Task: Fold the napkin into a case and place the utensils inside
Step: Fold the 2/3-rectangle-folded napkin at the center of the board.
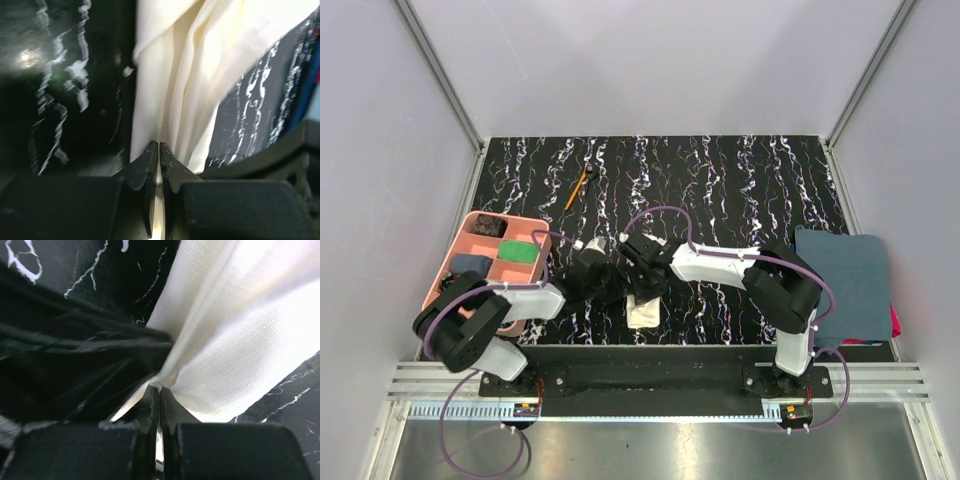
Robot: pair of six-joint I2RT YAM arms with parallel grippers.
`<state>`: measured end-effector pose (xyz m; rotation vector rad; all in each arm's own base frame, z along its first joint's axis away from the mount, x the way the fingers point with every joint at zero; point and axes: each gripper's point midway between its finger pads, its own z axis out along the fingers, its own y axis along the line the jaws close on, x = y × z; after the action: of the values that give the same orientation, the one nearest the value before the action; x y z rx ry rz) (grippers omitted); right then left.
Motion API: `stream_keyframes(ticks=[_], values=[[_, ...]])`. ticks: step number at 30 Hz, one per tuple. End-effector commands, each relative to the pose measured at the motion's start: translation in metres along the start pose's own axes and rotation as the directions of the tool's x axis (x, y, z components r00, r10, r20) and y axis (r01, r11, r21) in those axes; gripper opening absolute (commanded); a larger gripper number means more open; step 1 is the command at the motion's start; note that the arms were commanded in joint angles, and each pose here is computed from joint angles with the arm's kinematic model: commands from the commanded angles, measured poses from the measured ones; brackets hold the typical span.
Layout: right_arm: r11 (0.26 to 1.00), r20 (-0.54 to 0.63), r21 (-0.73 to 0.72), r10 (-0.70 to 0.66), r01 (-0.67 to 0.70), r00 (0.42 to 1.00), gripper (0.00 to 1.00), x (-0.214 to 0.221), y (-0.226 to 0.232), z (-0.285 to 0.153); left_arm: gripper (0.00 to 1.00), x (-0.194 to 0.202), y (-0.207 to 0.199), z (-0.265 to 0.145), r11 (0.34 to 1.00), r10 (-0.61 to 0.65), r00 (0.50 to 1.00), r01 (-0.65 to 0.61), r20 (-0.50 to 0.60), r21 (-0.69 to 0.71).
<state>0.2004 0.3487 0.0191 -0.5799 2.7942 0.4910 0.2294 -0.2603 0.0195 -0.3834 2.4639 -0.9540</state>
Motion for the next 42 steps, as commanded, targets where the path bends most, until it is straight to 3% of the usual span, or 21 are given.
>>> stream_keyframes(ticks=[1,7,20,27,33,39,42], values=[[0.997,0.064,-0.076,0.027,-0.022,0.998,0.00,-0.015,0.011,-0.010,0.12,-0.010,0.008,-0.018,0.994,0.075,0.997,-0.073,0.021,-0.081],[0.996,0.065,-0.080,0.032,-0.027,0.997,0.00,-0.012,0.009,-0.015,0.01,-0.020,0.008,-0.032,0.993,0.084,0.995,-0.079,0.051,-0.082],[0.985,0.094,-0.167,0.063,-0.047,0.994,0.00,-0.026,0.031,-0.044,0.00,0.034,0.013,0.000,0.999,0.043,0.995,-0.045,-0.085,-0.020],[0.985,0.024,-0.158,0.067,-0.062,0.997,0.01,-0.011,0.027,-0.016,0.00,0.020,0.018,-0.013,0.996,0.040,0.999,-0.040,-0.005,-0.081],[0.967,0.024,-0.234,0.113,-0.104,0.993,0.19,-0.008,0.025,0.003,0.01,-0.013,0.023,-0.030,0.994,0.022,0.997,-0.014,0.072,-0.107],[0.924,0.021,-0.357,0.158,-0.140,0.987,0.46,-0.013,0.033,-0.012,0.05,-0.048,0.002,-0.047,1.000,-0.014,0.997,0.013,0.076,0.011],[0.891,0.025,-0.426,0.184,-0.156,0.983,0.51,-0.020,0.041,-0.033,0.08,-0.050,-0.012,-0.052,0.995,-0.010,0.996,0.002,0.087,0.095]])
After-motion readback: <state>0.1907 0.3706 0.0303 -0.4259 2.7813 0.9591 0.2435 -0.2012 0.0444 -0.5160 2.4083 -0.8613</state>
